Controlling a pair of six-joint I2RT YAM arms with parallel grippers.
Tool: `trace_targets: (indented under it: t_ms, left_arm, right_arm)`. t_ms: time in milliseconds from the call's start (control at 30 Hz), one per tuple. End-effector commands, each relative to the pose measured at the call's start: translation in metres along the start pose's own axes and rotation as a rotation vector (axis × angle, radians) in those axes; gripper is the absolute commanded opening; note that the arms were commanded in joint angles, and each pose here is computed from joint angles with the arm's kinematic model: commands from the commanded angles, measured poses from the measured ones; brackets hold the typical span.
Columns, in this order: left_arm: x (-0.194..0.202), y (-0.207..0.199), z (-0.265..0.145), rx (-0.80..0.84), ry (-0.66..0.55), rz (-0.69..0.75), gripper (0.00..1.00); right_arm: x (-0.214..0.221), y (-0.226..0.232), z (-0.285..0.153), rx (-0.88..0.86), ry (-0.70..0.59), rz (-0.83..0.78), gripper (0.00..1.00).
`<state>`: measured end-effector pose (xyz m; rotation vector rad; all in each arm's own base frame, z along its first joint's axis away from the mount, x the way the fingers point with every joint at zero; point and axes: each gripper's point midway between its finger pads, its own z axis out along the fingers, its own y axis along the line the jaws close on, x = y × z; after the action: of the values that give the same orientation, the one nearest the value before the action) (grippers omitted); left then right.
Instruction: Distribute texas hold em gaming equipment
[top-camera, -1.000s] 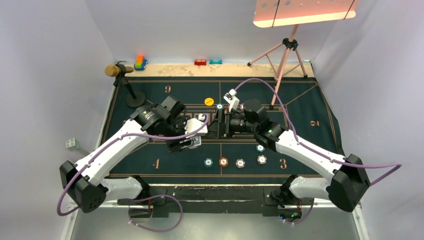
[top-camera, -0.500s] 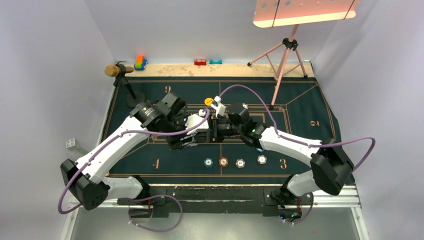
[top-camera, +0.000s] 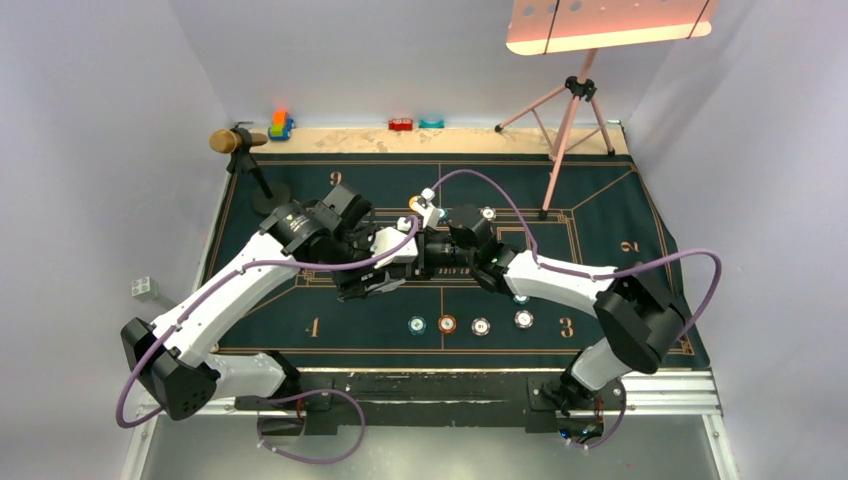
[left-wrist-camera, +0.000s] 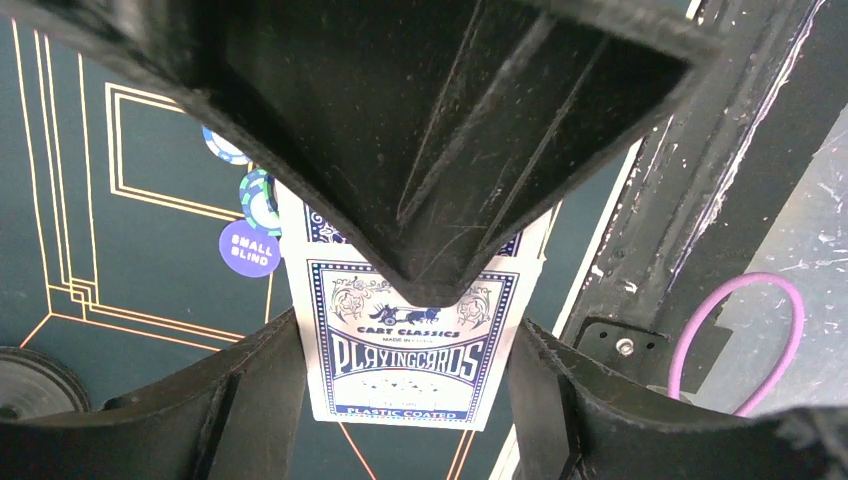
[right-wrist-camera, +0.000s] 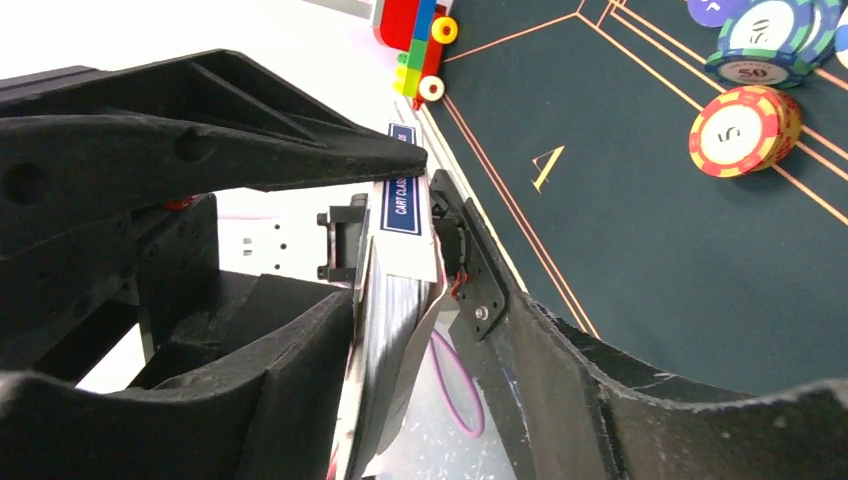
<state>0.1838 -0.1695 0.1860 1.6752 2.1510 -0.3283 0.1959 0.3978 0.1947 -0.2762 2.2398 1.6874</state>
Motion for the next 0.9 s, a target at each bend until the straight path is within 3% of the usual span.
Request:
trace_targets:
  t_ms: [0, 167, 200, 300, 333, 367, 400, 700, 867]
  left_arm:
    - [-0.022, 0.007, -0.015, -0.043, -0.086, -0.009, 0.00]
    - [-0.026, 0.007, -0.019, -0.052, -0.107, -0.017, 0.00]
    - [-0.027, 0.007, -0.020, -0.054, -0.114, -0.017, 0.05]
    - [-0.030, 0.007, -0.024, -0.059, -0.141, -0.022, 0.38]
    - [-0.032, 0.007, -0.025, -0.060, -0.152, -0.024, 0.62]
    - [-0.033, 0.008, -0.026, -0.063, -0.163, -0.030, 0.94]
    - [-0.035, 0.008, -0.028, -0.063, -0.180, -0.038, 0.99]
    - [-0.050, 0.016, -0.058, -0.054, -0.407, -0.086, 1.00]
    - [-0.039, 0.000, -0.049, 0.011, -0.477, 0.013, 1.00]
  right_arm:
    - [-0.006, 0.029, 0.005, -0.113, -0.009, -0.011, 0.60]
    - [-0.005, 0.029, 0.004, -0.140, -0.024, 0.012, 0.40]
    - [-0.004, 0.030, 0.003, -0.144, -0.026, 0.012, 0.36]
    - [-0.003, 0.030, 0.001, -0.152, -0.030, 0.016, 0.26]
    - [-0.003, 0.030, 0.001, -0.154, -0.031, 0.017, 0.25]
    - [-0.003, 0.031, 0.000, -0.158, -0.033, 0.021, 0.25]
    - [-0.002, 0.031, 0.000, -0.162, -0.033, 0.024, 0.23]
    - [-0.006, 0.033, -0.001, -0.202, -0.027, 0.065, 0.20]
    - [-0.015, 0.042, 0.003, -0.215, -0.018, 0.055, 0.20]
